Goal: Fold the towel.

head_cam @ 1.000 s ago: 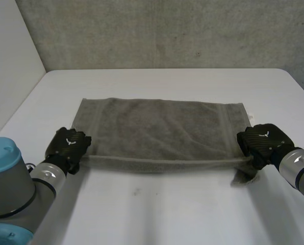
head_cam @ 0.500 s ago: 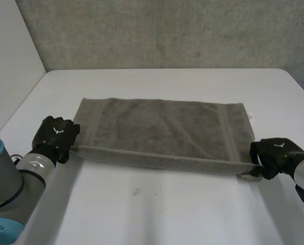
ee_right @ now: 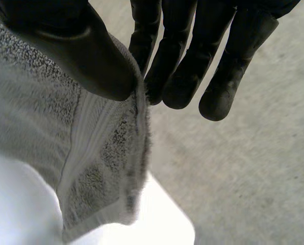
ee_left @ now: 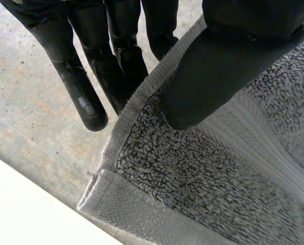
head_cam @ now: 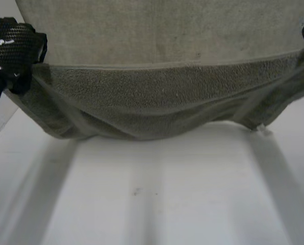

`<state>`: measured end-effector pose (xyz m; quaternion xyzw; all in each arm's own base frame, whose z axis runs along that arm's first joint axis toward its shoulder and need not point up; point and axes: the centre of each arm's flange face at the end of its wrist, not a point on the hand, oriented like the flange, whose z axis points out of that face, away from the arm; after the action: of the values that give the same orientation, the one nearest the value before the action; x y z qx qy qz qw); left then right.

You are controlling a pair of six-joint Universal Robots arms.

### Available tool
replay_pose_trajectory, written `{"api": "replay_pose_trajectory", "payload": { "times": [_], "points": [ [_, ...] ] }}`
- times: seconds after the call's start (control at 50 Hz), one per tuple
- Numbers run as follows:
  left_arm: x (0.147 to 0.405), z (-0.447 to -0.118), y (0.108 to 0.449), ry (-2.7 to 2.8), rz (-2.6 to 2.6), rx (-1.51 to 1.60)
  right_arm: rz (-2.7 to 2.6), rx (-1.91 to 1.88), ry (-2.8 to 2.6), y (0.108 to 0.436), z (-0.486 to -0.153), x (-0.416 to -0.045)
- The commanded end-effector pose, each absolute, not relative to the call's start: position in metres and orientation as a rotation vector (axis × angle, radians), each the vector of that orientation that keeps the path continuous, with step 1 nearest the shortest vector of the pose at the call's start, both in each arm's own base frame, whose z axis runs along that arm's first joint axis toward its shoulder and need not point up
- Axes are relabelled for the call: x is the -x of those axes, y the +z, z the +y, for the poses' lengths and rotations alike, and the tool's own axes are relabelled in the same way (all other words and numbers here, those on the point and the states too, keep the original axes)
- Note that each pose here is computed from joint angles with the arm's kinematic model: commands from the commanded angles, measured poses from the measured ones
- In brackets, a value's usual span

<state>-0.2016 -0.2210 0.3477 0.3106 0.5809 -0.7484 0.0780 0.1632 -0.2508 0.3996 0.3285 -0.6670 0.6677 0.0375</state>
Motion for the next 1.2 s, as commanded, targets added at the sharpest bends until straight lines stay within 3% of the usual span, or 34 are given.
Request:
{"api": "replay_pose_trajectory", "payload": {
  "times": [0.02, 0.16, 0.22, 0.26, 0.34, 0.44, 0.48, 0.5, 0.54, 0.56, 0.58, 0.6, 0.64, 0.72, 0.82, 0.86, 0.92, 1.02, 1.08, 1.12, 1.14, 1.18, 1.2],
  "points": [
    [0.21, -0.252, 0.324, -2.115, 1.888, -1.022, -2.195, -1.211, 1.72, 0.363, -0.276, -0.162],
    [0.226, -0.3, 0.263, -1.898, 1.995, -1.174, -2.349, -1.288, 1.591, 0.312, -0.311, -0.172],
    [0.23, -0.311, 0.253, -1.871, 1.998, -1.198, -2.347, -1.314, 1.591, 0.302, -0.319, -0.179],
    [0.238, -0.336, 0.238, -1.852, 1.996, -1.215, -2.284, -1.34, 1.63, 0.289, -0.337, -0.195],
    [0.252, -0.361, 0.238, -1.903, 1.943, -1.211, -2.145, -1.293, 1.737, 0.29, -0.359, -0.213],
    [0.267, -0.395, 0.279, -2.076, 1.754, -1.063, -1.826, -1.032, 2.06, 0.332, -0.398, -0.226],
    [0.268, -0.411, 0.332, -2.251, 1.562, -0.871, -1.552, -0.846, 2.317, 0.38, -0.413, -0.227],
    [0.268, -0.411, 0.332, -2.252, 1.561, -0.869, -1.551, -0.845, 2.318, 0.38, -0.413, -0.227],
    [0.265, -0.412, 0.381, -2.453, 1.397, -0.659, -1.26, -0.679, 2.53, 0.431, -0.413, -0.226],
    [0.265, -0.412, 0.381, -2.454, 1.397, -0.658, -1.259, -0.678, 2.531, 0.432, -0.413, -0.226],
    [0.262, -0.409, 0.403, -2.546, 1.328, -0.573, -1.143, -0.624, 2.611, 0.453, -0.408, -0.225],
    [0.262, -0.409, 0.403, -2.547, 1.328, -0.573, -1.142, -0.623, 2.612, 0.453, -0.408, -0.225],
    [0.256, -0.396, 0.437, -2.691, 1.243, -0.462, -1.042, -0.577, 2.687, 0.477, -0.397, -0.223],
    [0.251, -0.393, 0.443, -2.745, 1.262, -0.424, -1.099, -0.602, 2.671, 0.472, -0.396, -0.224],
    [0.25, -0.398, 0.412, -2.658, 1.445, -0.483, -1.384, -0.738, 2.558, 0.433, -0.399, -0.229],
    [0.252, -0.401, 0.377, -2.57, 1.598, -0.556, -1.599, -0.867, 2.448, 0.392, -0.401, -0.235],
    [0.253, -0.401, 0.357, -2.522, 1.672, -0.603, -1.699, -0.922, 2.384, 0.369, -0.402, -0.236],
    [0.252, -0.399, 0.268, -2.334, 1.935, -0.781, -1.936, -1.102, 2.114, 0.277, -0.402, -0.237],
    [0.253, -0.398, 0.243, -2.292, 1.983, -0.821, -1.957, -1.143, 2.058, 0.256, -0.401, -0.238],
    [0.253, -0.396, 0.195, -2.191, 2.057, -0.88, -1.996, -1.204, 1.97, 0.216, -0.4, -0.237],
    [0.253, -0.396, 0.195, -2.191, 2.058, -0.88, -1.996, -1.204, 1.97, 0.215, -0.4, -0.237],
    [0.252, -0.391, 0.156, -2.079, 2.103, -0.953, -2.04, -1.259, 1.888, 0.175, -0.399, -0.238],
    [0.252, -0.391, 0.156, -2.079, 2.103, -0.953, -2.041, -1.259, 1.888, 0.175, -0.399, -0.238]
  ]
}}
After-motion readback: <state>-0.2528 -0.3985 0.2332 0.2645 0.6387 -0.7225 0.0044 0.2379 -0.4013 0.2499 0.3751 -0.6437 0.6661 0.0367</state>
